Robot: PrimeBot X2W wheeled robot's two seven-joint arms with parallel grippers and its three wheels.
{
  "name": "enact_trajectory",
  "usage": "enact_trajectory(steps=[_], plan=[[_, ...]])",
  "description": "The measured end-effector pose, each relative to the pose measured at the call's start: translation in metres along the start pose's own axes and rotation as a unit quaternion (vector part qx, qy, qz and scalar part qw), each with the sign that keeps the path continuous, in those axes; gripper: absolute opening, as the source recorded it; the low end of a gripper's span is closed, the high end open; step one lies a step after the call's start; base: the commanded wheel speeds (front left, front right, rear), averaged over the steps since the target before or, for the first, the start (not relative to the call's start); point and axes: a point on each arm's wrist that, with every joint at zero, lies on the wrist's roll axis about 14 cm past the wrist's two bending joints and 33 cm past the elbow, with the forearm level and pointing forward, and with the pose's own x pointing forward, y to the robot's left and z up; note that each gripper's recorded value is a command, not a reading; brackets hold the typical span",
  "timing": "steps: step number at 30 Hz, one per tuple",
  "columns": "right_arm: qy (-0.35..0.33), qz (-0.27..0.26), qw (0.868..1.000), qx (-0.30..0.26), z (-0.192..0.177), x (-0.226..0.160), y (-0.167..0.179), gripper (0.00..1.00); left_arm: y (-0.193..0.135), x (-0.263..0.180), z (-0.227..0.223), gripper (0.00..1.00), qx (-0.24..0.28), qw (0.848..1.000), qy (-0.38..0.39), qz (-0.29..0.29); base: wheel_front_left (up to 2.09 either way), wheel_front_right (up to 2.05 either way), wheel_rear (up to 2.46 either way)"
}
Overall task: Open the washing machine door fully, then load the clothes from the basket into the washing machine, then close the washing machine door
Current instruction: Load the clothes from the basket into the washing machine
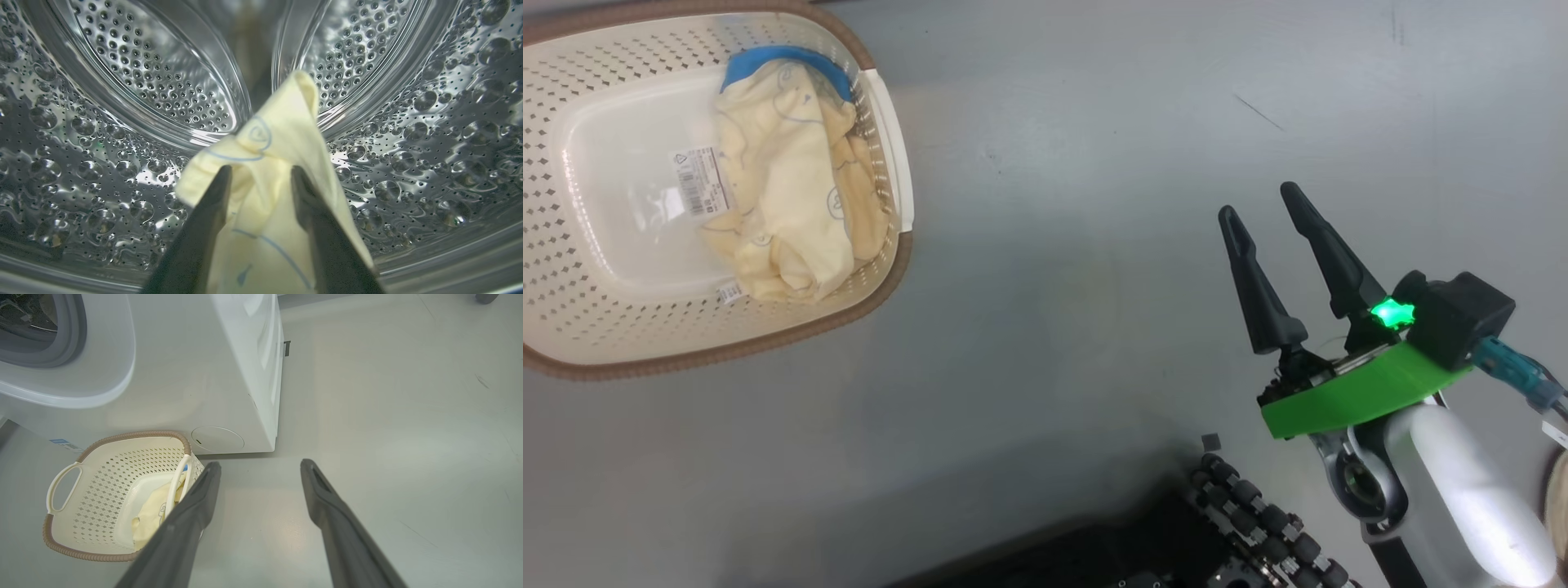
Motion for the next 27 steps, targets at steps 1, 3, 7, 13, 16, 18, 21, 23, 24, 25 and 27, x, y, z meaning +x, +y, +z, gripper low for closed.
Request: enact_trajectory(steps=[1,3,7,13,16,18,21,23,24,25,27], plan=[[0.000,0.000,1.000,0.000,0.000,0.000,0.000,1.00,0.000,0.000,0.000,1.00,-0.002,1.000,0.002,0.001,0.00,0.00,0.00],[-0.002,0.001,1.000,0.000,0.001,0.000,0.001,1.00,0.000,-0.001,-0.003,1.00,-0.003,1.000,0.010,0.001,0.00,0.00,0.00],[-0.008,0.002,1.000,-0.001,0.006,-0.001,0.002,1.00,-0.001,-0.004,0.001,1.00,-0.009,1.000,0.008,0.004,0.00,0.00,0.00],[-0.020,0.002,1.000,-0.002,0.015,-0.002,0.002,1.00,-0.003,-0.008,0.014,1.00,-0.014,1.000,-0.005,0.006,0.00,0.00,0.00],[-0.028,0.003,1.000,-0.003,0.021,-0.002,0.003,1.00,-0.005,-0.014,0.015,1.00,-0.016,1.000,-0.006,0.005,0.00,0.00,0.00],[-0.034,0.004,0.999,-0.004,0.026,-0.003,0.004,1.00,-0.006,-0.019,0.014,1.00,-0.019,1.000,-0.003,0.006,0.00,0.00,0.00],[-0.048,0.006,0.999,-0.005,0.035,-0.004,0.005,1.00,-0.008,-0.030,0.010,1.00,-0.025,1.000,0.006,0.007,0.00,0.00,0.00],[-0.056,0.008,0.998,-0.007,0.042,-0.006,0.006,1.00,-0.009,-0.039,0.010,1.00,-0.028,1.000,0.009,0.008,0.00,0.00,0.00],[-0.061,0.010,0.998,-0.009,0.046,-0.006,0.007,1.00,-0.009,-0.043,0.009,1.00,-0.027,1.000,0.011,0.008,0.00,0.00,0.00],[-0.066,0.011,0.998,-0.010,0.050,-0.007,0.008,1.00,-0.009,-0.048,0.009,1.00,-0.025,1.000,0.014,0.008,0.00,0.00,0.00],[-0.077,0.015,0.997,-0.012,0.058,-0.010,0.010,1.00,-0.008,-0.057,0.012,1.00,-0.027,0.999,0.016,0.011,0.00,0.00,0.00]])
